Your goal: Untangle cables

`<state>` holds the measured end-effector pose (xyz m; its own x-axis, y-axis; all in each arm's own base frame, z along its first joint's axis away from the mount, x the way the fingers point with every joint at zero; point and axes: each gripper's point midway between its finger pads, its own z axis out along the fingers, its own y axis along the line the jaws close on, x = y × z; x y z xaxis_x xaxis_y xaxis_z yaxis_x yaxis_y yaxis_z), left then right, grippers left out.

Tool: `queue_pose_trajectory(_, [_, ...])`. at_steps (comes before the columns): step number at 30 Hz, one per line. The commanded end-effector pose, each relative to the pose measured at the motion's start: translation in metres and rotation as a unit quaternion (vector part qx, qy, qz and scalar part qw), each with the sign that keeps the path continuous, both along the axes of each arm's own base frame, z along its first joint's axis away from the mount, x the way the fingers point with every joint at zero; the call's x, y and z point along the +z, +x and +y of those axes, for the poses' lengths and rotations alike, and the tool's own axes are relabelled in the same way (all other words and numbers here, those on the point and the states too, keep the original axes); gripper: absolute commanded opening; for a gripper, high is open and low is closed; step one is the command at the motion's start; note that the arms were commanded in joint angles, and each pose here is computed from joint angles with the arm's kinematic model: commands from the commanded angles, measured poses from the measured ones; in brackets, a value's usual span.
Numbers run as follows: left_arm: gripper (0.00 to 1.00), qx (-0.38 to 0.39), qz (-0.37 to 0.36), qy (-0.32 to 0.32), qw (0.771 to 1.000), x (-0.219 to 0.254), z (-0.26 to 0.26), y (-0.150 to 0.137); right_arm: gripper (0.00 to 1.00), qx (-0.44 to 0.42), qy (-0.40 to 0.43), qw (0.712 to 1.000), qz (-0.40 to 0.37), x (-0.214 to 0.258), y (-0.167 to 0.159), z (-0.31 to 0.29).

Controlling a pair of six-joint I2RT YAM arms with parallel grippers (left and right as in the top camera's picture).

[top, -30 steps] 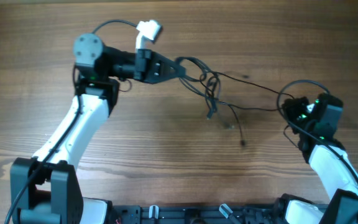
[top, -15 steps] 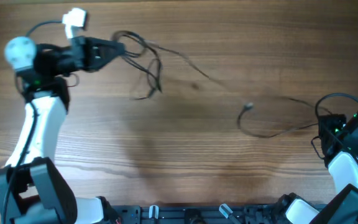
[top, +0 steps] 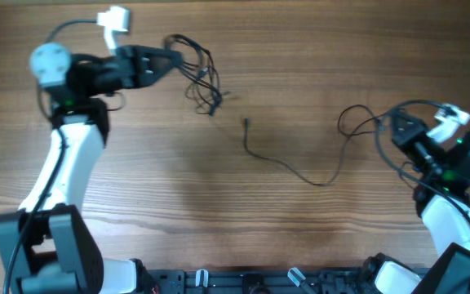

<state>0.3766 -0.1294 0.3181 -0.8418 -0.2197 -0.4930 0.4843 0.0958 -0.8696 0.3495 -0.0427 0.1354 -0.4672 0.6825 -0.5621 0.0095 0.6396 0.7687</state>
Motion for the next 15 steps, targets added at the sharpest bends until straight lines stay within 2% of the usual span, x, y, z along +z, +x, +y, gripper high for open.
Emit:
queue_pose_trajectory(1, [0.14, -0.047, -0.017, 0.018, 0.999, -0.032, -0.042, -0.001, 0.09, 0.107, 0.007, 0.994, -0.018, 0.006, -0.003, 0.055])
queue_pose_trajectory(2, [0.19, -0.057, -0.006, 0.021, 0.998, -0.042, -0.05, -0.003, 0.11, 0.118, 0.004, 0.993, -0.019, 0.006, -0.003, 0.063])
queue_pose_trajectory(3, [0.27, -0.066, 0.006, 0.024, 0.998, -0.052, -0.056, -0.005, 0.13, 0.126, -0.001, 0.992, -0.019, 0.005, -0.003, 0.07])
queue_pose_trajectory(4, [0.42, -0.073, 0.018, 0.028, 0.997, -0.062, -0.062, -0.006, 0.18, 0.129, -0.005, 0.991, -0.019, 0.005, -0.002, 0.075])
queue_pose_trajectory(5, [0.82, -0.077, 0.032, 0.033, 0.996, -0.074, -0.066, -0.008, 0.24, 0.133, -0.007, 0.991, -0.02, 0.005, -0.001, 0.079])
queue_pose_trajectory(6, [1.0, -0.072, 0.053, 0.042, 0.995, -0.088, -0.07, -0.008, 0.34, 0.136, -0.007, 0.99, -0.025, 0.007, -0.001, 0.081])
queue_pose_trajectory(8, [1.0, -0.043, 0.109, 0.068, 0.991, -0.115, -0.072, -0.004, 0.47, 0.13, 0.007, 0.991, -0.03, 0.013, 0.002, 0.081])
queue_pose_trajectory(11, [1.0, 0.023, 0.194, 0.132, 0.972, -0.161, -0.067, 0.003, 0.48, 0.122, 0.02, 0.991, -0.051, 0.029, 0.008, 0.079])
queue_pose_trajectory(12, [1.0, 0.059, 0.232, 0.169, 0.956, -0.182, -0.061, 0.004, 0.48, 0.122, 0.018, 0.991, -0.058, 0.035, 0.01, 0.079])
queue_pose_trajectory(15, [1.0, 0.11, 0.285, 0.235, 0.923, -0.215, -0.048, 0.0, 0.5, 0.135, 0.018, 0.988, -0.069, 0.054, 0.018, 0.08])
